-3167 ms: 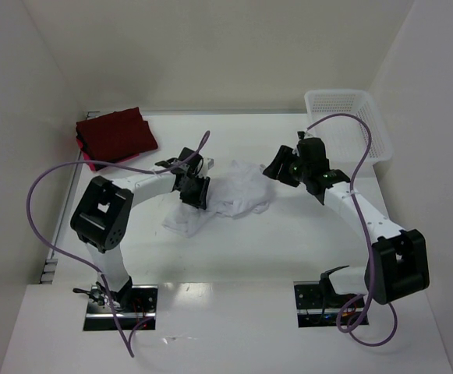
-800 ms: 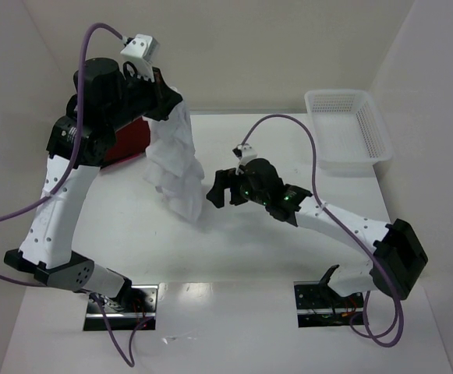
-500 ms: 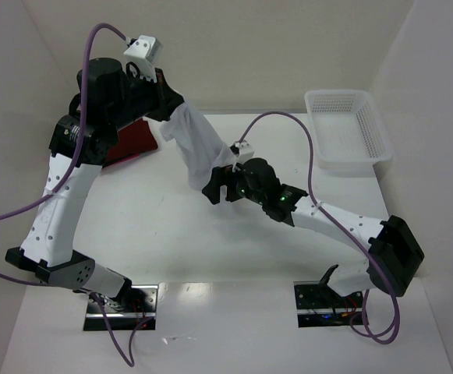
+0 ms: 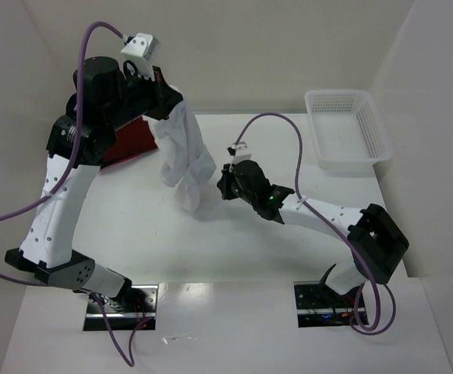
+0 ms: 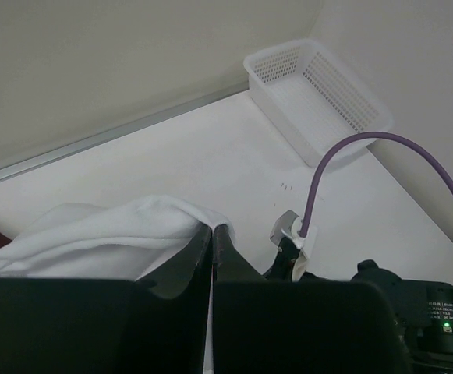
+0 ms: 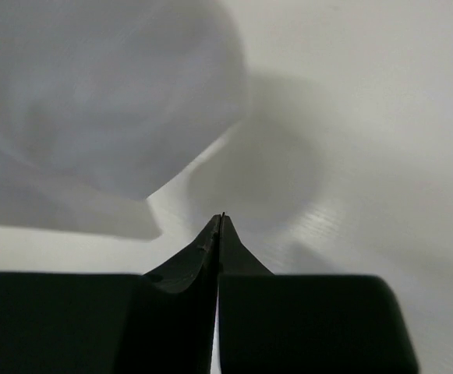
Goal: Fold and stack the t-shirts
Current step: Flatten out the tshirt
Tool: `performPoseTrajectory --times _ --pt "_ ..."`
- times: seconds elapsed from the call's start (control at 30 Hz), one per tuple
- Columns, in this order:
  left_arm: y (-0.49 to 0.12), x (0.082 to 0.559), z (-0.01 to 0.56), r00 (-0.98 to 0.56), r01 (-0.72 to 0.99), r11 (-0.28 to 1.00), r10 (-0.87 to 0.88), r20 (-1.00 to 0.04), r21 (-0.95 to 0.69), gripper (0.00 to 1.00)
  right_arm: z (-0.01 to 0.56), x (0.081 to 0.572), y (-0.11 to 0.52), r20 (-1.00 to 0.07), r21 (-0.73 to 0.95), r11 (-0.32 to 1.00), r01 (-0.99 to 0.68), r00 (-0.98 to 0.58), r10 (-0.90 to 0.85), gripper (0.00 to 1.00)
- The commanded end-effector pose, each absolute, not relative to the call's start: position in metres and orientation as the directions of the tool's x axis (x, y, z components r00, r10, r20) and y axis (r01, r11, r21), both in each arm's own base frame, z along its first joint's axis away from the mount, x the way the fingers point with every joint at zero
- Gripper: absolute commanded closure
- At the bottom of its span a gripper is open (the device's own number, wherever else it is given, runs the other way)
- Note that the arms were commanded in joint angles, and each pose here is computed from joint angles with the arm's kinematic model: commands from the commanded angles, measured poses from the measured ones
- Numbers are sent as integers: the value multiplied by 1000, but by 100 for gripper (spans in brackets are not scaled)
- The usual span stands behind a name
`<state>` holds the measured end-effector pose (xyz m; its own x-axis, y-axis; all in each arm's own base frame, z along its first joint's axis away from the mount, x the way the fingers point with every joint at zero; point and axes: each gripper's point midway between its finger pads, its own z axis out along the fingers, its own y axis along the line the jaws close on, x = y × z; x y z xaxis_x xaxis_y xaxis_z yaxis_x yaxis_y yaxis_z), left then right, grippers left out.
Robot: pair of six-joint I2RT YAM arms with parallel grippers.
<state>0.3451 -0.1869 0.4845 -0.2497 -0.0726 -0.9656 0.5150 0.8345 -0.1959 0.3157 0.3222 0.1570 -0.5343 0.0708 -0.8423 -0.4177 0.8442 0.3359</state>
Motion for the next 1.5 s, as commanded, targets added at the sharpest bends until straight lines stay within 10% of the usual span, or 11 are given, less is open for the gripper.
performPoseTrajectory --times 0.0,0.1,0.23,0.4,1.47 --pt "-174 335 521 -146 507 844 -115 -983 -174 98 214 336 309 -907 326 874 -359 -380 182 100" --pt "-170 334 520 -145 499 849 -116 -983 -174 98 235 328 309 -918 321 856 -406 -357 175 100" --pt "-171 336 519 -150 498 849 -118 -982 -179 98 246 302 324 -918 331 762 -557 -375 125 36" --pt "-168 342 516 -159 478 857 -131 -978 -193 98 239 280 320 -914 348 711 -611 -389 113 9" --pt "-179 358 515 -174 500 837 -154 -973 -222 98 193 284 401 -906 340 627 -701 -423 18 10"
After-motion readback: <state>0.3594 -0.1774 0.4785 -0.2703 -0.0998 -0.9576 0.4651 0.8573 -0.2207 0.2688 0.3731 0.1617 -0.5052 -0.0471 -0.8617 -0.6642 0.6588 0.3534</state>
